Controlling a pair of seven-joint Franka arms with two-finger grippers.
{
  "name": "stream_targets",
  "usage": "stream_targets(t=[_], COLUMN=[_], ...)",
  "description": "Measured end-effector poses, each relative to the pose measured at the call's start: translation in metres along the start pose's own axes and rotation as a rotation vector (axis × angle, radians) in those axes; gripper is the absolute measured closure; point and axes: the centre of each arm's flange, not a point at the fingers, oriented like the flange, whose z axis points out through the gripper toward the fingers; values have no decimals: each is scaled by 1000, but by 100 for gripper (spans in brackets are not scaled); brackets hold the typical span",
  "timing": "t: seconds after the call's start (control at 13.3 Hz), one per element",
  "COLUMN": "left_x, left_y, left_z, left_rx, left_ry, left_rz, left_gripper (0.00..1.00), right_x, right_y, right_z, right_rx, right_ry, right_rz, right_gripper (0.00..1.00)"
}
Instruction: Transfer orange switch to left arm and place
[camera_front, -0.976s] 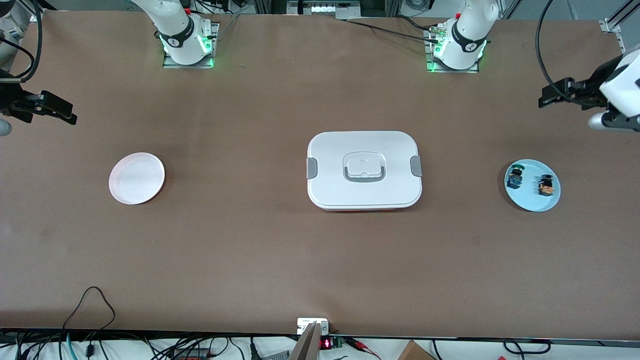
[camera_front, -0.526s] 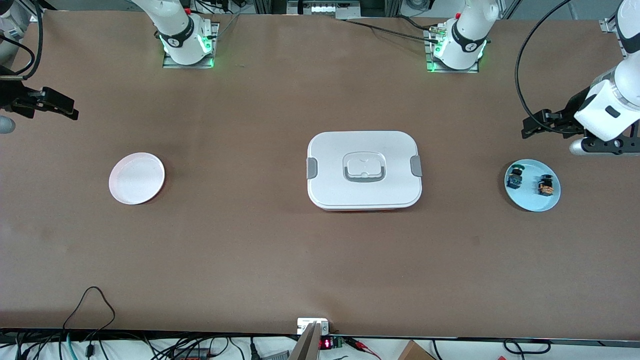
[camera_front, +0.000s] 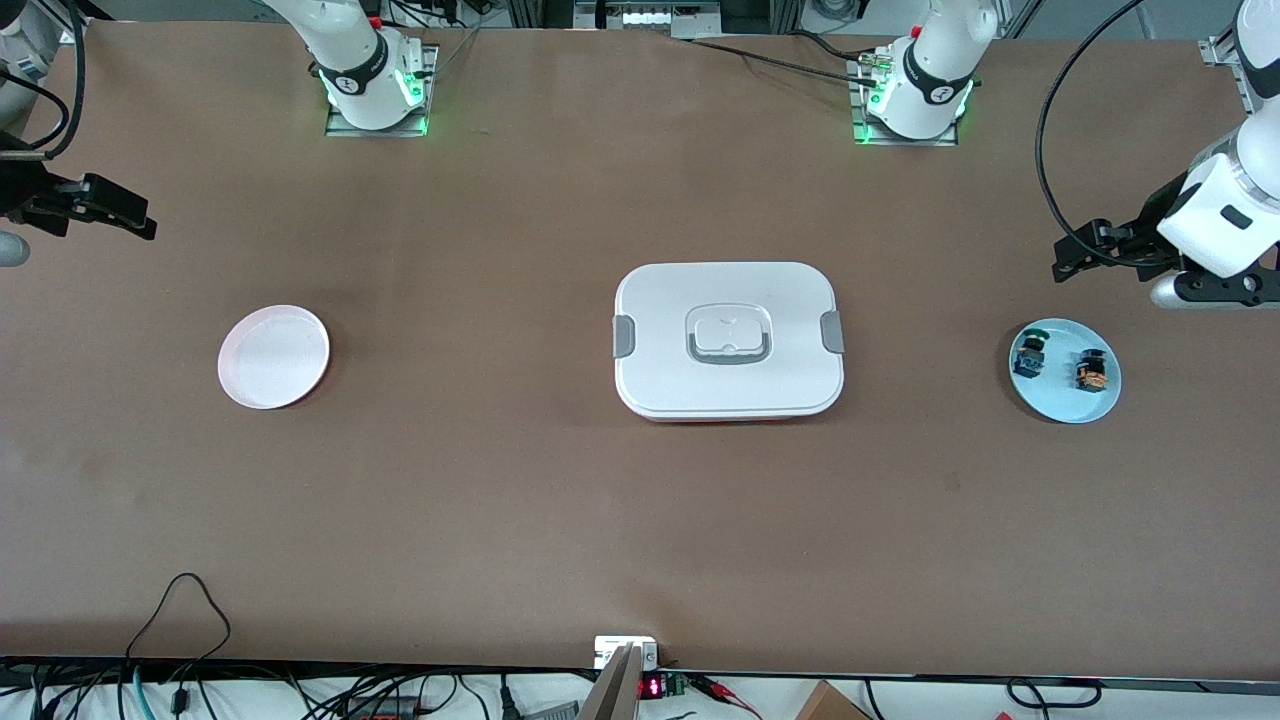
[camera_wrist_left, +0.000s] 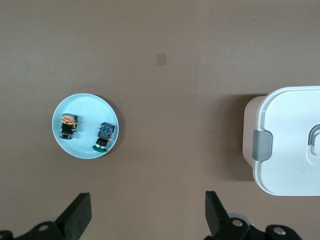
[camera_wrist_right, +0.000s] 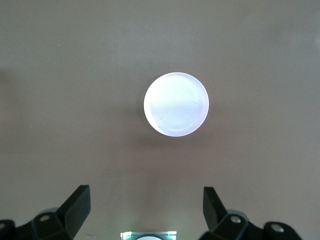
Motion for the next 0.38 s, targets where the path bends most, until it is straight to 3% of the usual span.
stream_targets(t=[0.38], left_x=[0], left_y=[-3], left_z=[-4], left_rx=[0], left_ry=[-1], left_rz=[-5], left_gripper=[0], right_x=[0], right_y=[0], right_z=[0], right_rx=[1], right_ry=[0], right_rz=[0], right_gripper=[0])
